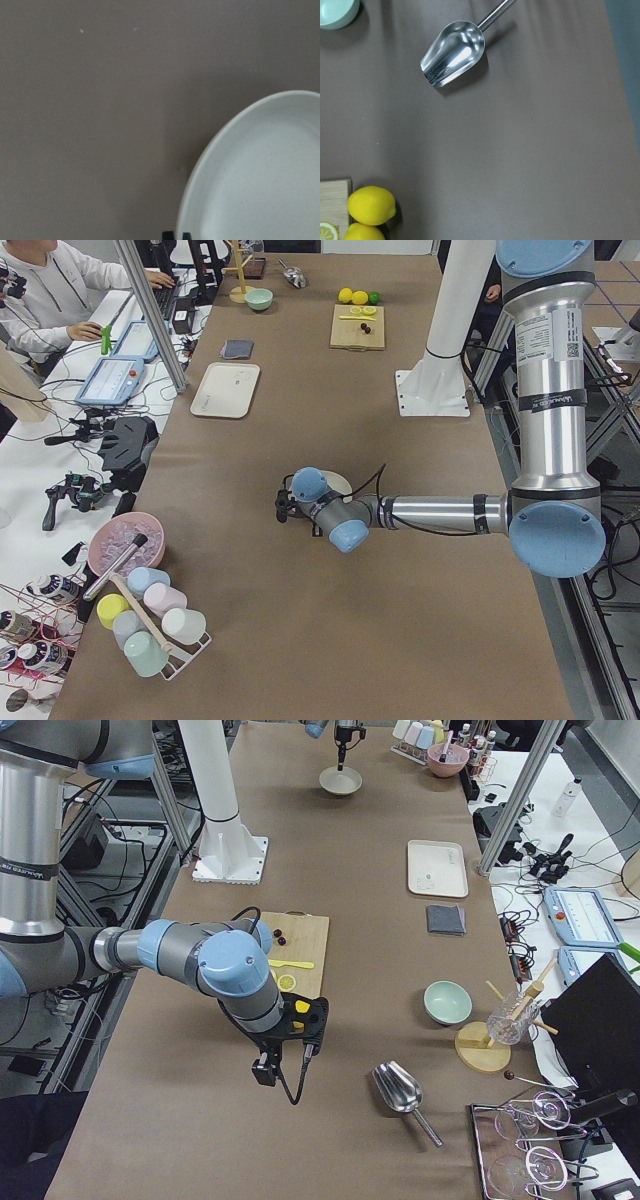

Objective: Place red cherry on plate
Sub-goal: 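Drag the pale plate with the left gripper toward the table center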

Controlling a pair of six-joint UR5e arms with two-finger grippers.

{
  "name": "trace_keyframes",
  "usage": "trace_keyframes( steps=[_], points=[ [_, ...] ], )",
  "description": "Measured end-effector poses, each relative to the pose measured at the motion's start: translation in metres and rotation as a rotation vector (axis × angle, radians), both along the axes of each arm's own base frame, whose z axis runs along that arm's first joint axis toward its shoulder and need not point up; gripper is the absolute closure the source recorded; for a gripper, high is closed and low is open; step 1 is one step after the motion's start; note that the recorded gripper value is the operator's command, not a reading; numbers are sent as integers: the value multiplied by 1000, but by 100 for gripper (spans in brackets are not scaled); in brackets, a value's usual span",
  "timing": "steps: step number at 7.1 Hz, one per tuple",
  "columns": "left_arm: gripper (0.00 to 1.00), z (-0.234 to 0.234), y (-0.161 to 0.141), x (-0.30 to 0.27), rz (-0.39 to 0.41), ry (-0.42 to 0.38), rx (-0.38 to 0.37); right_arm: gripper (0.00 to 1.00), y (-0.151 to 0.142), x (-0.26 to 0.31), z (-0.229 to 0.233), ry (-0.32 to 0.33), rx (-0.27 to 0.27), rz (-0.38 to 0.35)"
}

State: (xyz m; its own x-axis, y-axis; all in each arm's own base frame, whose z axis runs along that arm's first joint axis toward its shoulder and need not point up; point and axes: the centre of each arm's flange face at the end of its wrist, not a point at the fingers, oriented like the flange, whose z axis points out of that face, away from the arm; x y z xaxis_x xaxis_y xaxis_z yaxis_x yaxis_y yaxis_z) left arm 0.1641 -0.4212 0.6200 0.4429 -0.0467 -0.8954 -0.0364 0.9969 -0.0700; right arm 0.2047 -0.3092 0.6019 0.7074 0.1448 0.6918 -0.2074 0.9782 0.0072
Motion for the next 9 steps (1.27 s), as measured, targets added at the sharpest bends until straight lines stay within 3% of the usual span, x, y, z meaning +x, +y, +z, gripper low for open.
trace_keyframes(
  steps=[3,5,7,9],
  points=[
    [100,-32,-4,-13,-27,107,-88,0,6,5,1,2,6,7],
    [100,-90,-20,0,-73,162,-134,0,10,7,4,1,9,7],
    [100,-143,-32,43,-76,189,-131,0,16,8,7,-2,4,13],
    [100,-184,-30,127,-67,173,-116,0,17,9,8,-3,2,17]
  ],
)
